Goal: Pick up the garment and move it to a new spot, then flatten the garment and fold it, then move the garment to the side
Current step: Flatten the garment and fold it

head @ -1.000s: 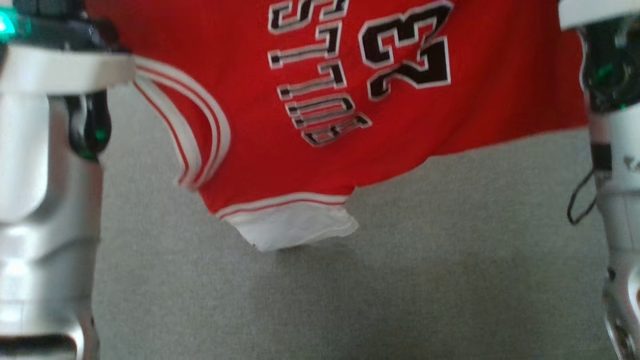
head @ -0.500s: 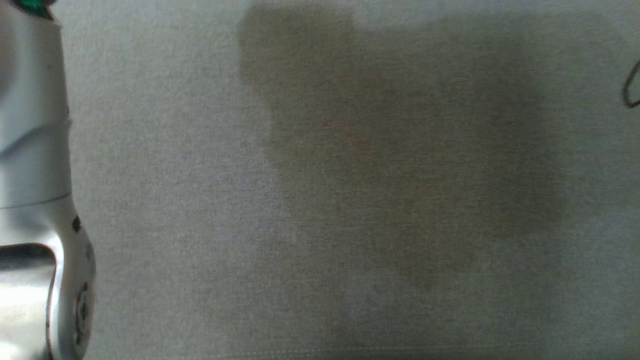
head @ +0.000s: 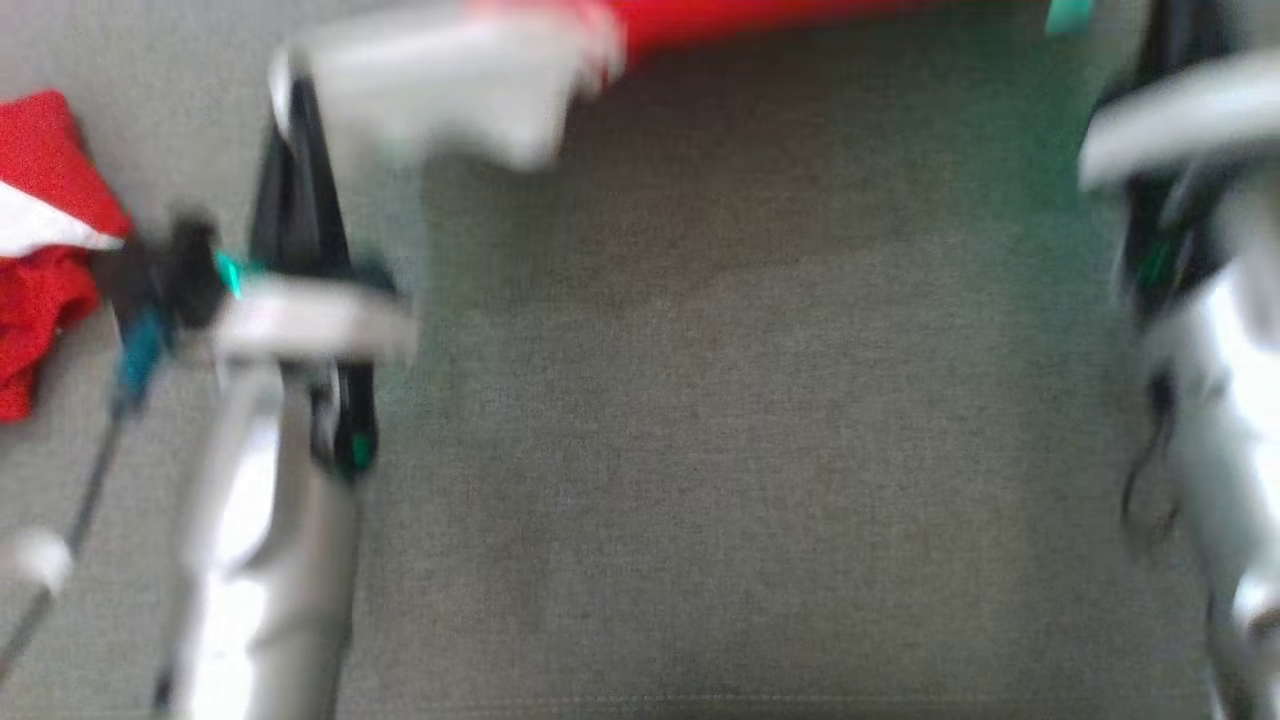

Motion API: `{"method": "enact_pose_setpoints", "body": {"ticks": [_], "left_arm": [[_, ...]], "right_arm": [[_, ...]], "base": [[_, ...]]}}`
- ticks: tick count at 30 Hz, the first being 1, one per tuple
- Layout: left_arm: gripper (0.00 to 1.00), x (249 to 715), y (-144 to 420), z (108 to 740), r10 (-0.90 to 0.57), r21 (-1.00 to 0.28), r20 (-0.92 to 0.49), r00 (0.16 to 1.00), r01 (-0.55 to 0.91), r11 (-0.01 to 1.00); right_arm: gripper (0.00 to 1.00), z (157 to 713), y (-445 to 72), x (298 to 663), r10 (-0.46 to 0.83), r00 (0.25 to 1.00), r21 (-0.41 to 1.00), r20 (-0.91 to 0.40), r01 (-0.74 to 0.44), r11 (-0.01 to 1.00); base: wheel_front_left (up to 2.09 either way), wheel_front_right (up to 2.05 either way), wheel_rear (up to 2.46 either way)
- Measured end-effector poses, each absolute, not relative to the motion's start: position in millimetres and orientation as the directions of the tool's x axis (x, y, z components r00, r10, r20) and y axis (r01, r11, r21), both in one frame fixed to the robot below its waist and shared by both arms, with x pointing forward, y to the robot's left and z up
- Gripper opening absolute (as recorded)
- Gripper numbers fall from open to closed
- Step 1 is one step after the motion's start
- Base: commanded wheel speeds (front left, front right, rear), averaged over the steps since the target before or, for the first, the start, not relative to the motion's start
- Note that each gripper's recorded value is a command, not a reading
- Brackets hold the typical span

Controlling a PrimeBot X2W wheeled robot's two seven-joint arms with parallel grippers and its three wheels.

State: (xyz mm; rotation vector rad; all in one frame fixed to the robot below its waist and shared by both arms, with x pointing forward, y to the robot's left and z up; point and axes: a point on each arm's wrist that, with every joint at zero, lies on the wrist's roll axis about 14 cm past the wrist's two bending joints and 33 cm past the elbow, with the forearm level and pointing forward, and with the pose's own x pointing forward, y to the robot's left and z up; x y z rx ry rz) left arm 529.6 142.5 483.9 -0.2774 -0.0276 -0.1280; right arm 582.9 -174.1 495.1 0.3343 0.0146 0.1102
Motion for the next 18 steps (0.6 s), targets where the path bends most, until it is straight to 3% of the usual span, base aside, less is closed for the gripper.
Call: {"method": "enact_pose_setpoints", "body": {"ticks": [5,18], "left_arm": [[0.00,471,142,437,-0.113,-0.341,-0.097,0.989,0.074,0.937],[0.00,364,138,417,-0.100,-0.422,-0.197,0.975,0.008,0.907]], "right_arm": [[0.00,430,-179,512,0.115,0.972,0.431,-0.204,-0.016,0.902],[0.00,420,-195,408,0.084,0.959,0.548,-0.272,0.083,0.832]], "base": [[0.00,0.00,0.00],[0.00,0.00,0.00]]}}
